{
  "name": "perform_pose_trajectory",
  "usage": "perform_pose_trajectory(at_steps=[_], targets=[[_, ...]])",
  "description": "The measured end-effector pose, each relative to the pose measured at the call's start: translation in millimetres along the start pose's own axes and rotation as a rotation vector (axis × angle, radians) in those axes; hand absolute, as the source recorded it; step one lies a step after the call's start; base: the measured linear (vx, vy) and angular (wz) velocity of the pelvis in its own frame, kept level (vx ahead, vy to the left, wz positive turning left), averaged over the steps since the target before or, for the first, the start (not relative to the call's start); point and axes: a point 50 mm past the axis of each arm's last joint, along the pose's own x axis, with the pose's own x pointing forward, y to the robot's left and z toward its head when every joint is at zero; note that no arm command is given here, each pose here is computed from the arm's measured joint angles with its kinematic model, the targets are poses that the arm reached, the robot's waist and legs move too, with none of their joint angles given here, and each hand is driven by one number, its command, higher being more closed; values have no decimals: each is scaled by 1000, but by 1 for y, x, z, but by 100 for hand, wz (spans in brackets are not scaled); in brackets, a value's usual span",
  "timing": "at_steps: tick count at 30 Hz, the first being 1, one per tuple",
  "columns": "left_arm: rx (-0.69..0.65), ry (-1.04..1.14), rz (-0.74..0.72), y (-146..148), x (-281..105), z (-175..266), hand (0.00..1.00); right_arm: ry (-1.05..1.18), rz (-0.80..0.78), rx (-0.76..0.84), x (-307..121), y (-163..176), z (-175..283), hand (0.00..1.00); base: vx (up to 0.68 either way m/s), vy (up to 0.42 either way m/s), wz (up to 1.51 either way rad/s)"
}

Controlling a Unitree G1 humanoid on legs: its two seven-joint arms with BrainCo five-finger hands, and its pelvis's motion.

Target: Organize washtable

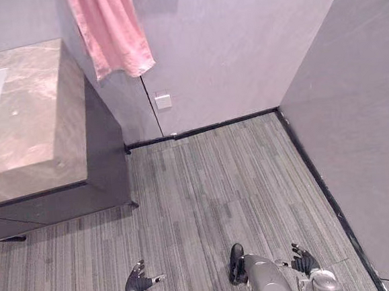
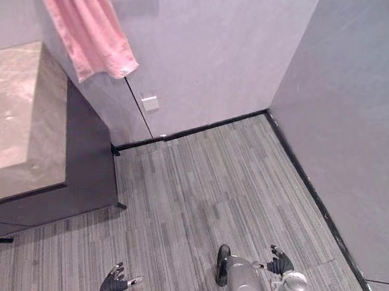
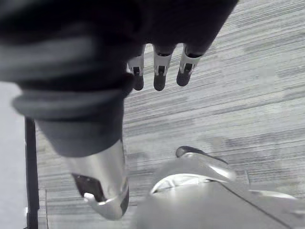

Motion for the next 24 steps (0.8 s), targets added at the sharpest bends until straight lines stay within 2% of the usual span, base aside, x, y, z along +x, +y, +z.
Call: perform_pose_trajectory(at_steps=[4,16,24], targets=[[-30,-25,21,3,2,7,0,-78,5,18,9,4,31,0,274,85,-25],[-23,-32,68,16,3,9,0,-51,49,28,5,28,18,0,371,175,5],[-16,-42,63,14,4,13,0,-18,84,3,1,38,6,0,402,-54,42]])
